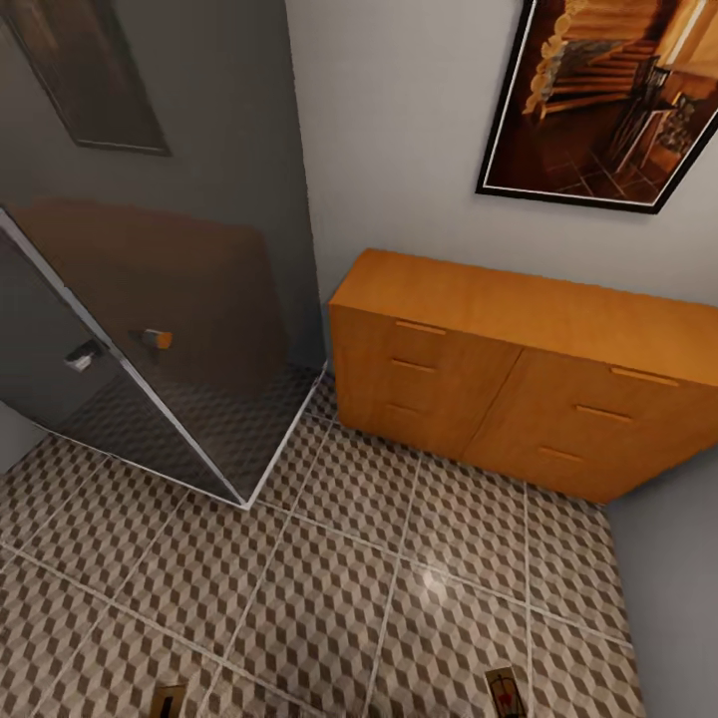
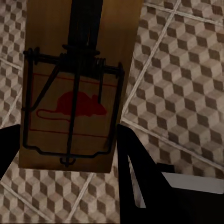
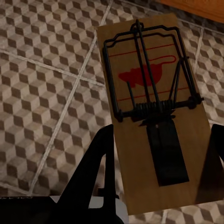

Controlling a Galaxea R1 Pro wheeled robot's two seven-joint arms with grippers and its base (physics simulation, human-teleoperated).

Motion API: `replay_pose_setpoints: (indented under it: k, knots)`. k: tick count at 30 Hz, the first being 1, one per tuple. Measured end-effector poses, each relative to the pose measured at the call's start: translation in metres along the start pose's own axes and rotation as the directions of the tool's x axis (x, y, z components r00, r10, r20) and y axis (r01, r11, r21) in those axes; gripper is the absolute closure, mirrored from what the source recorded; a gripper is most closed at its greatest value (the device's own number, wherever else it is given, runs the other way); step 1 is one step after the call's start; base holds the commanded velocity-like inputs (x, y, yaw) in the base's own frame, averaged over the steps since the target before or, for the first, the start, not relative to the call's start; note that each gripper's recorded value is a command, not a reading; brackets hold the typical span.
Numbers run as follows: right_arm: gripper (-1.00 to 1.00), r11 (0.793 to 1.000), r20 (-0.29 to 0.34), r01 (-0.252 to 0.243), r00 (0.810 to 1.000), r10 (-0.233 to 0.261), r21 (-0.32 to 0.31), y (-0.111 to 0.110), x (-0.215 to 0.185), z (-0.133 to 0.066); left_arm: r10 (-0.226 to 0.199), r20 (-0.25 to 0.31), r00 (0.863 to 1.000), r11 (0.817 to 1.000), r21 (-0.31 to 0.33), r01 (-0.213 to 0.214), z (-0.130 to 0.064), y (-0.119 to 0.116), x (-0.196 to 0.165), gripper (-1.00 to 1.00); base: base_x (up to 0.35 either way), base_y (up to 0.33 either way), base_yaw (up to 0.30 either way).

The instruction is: Take the four mousetraps from the cabinet in the bathroom and place them on the bathroom floor. Make sure all four end up on the same floor surface, and ensure that at least two of them are either under or directly next to the same bathroom sink.

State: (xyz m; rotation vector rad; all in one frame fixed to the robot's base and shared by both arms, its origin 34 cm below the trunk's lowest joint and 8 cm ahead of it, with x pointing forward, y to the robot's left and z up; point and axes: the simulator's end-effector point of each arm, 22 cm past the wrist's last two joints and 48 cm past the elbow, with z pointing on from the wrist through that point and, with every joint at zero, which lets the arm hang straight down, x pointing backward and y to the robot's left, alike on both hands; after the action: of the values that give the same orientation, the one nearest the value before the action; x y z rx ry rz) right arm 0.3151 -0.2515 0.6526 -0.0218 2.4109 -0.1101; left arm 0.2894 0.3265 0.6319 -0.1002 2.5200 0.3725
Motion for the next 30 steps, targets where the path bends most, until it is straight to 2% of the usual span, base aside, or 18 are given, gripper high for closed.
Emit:
replay_pose_setpoints:
  k: [30]
  knots:
    - [1.0,1.0,0.017,0.001,1.0,-0.001,0.002,-0.001,-0.0065,0.0007,-0.007,0.022,1.0,1.0,0.0,0.007,0.0012,-0.0003,-0.0094,1.0,-0.21,0.0,0.273]
